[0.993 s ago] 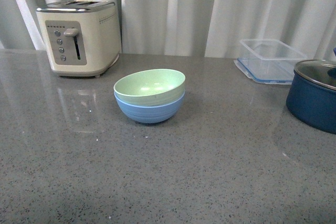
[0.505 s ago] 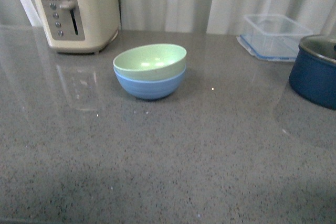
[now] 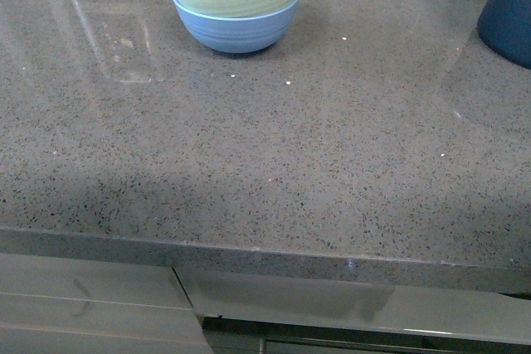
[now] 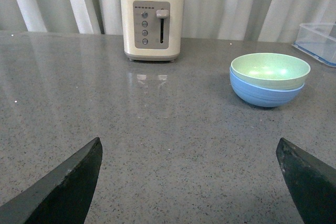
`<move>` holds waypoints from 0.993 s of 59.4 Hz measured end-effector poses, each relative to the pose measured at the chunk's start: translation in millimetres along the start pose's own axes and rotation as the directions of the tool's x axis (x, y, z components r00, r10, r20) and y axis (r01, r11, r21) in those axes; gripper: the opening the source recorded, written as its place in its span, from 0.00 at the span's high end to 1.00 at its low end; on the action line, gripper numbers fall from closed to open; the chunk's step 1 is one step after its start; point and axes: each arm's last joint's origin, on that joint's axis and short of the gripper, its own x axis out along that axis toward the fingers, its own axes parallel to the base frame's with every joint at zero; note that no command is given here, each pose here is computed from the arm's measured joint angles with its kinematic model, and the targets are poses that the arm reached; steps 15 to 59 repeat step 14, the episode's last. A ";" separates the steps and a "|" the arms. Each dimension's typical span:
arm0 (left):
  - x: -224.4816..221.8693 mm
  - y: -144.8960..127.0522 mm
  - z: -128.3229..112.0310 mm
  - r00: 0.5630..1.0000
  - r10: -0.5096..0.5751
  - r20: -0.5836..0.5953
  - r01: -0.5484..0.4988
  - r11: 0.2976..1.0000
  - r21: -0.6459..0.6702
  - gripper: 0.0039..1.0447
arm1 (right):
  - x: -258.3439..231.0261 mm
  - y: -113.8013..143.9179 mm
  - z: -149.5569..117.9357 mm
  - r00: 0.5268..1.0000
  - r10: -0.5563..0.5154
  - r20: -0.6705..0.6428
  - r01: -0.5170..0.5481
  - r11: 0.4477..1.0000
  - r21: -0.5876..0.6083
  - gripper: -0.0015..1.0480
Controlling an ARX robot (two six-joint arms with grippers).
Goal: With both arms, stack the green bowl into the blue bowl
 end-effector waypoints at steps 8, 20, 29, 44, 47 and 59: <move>0.0 0.0 0.0 1.000 0.000 0.000 0.000 1.000 0.000 0.06 | 0.0 0.0 0.0 1.000 0.000 0.000 0.000 1.000 0.000 0.10; 0.0 0.0 0.0 1.000 0.000 0.000 0.000 1.000 0.000 0.06 | 0.0 0.0 0.0 1.000 0.000 0.000 0.000 1.000 0.000 0.10; 0.0 0.0 0.0 1.000 0.000 0.000 0.000 1.000 0.000 0.06 | 0.0 0.0 0.0 1.000 0.000 0.000 0.000 1.000 0.000 0.10; 0.0 0.0 0.0 1.000 0.000 0.000 0.000 1.000 0.000 0.06 | 0.0 0.0 0.0 1.000 0.000 0.000 0.000 1.000 0.000 0.10; 0.0 0.0 0.0 1.000 0.000 0.000 0.000 1.000 0.000 0.06 | 0.0 0.0 0.0 1.000 0.000 0.000 0.000 1.000 0.000 0.10; 0.0 0.0 0.0 1.000 0.000 0.000 0.000 1.000 0.000 0.06 | 0.0 0.0 0.0 1.000 0.000 0.000 0.000 1.000 0.000 0.10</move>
